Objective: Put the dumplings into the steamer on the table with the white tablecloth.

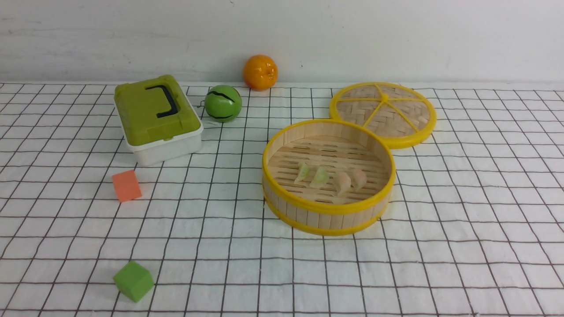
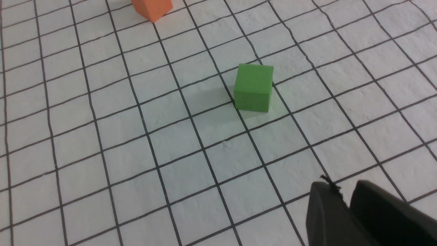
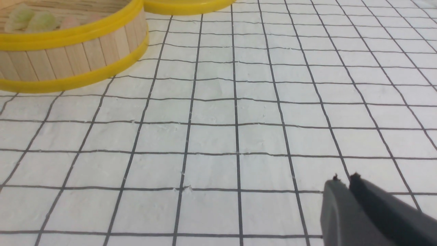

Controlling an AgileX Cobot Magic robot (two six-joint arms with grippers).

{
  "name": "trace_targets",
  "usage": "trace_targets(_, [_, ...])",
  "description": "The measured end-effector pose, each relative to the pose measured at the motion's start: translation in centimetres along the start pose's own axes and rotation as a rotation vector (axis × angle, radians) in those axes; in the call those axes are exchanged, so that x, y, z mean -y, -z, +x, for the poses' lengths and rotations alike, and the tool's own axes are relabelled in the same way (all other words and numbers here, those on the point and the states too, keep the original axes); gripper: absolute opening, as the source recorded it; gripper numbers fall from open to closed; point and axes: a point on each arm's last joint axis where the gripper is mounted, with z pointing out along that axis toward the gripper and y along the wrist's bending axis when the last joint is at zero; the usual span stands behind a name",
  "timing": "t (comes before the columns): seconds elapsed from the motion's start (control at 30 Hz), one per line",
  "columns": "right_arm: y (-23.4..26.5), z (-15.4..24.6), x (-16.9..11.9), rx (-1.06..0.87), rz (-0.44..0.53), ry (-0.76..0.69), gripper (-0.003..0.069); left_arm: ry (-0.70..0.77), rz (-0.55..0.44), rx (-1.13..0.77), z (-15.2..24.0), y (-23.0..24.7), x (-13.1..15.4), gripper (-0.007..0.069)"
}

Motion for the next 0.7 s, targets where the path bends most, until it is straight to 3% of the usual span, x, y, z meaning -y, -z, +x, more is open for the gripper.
trace_targets(0.47, [0.0,0.0,0.0,0.0,0.0,0.0,0.0062,-0.017,-0.001,0.045,1.7,-0.7,0.1,0.0106])
trace_targets(0.7, [0.0,0.0,0.0,-0.001,0.0,0.0,0.0073,-0.008,-0.092,0.423,3.6,-1.3,0.1,0.0085])
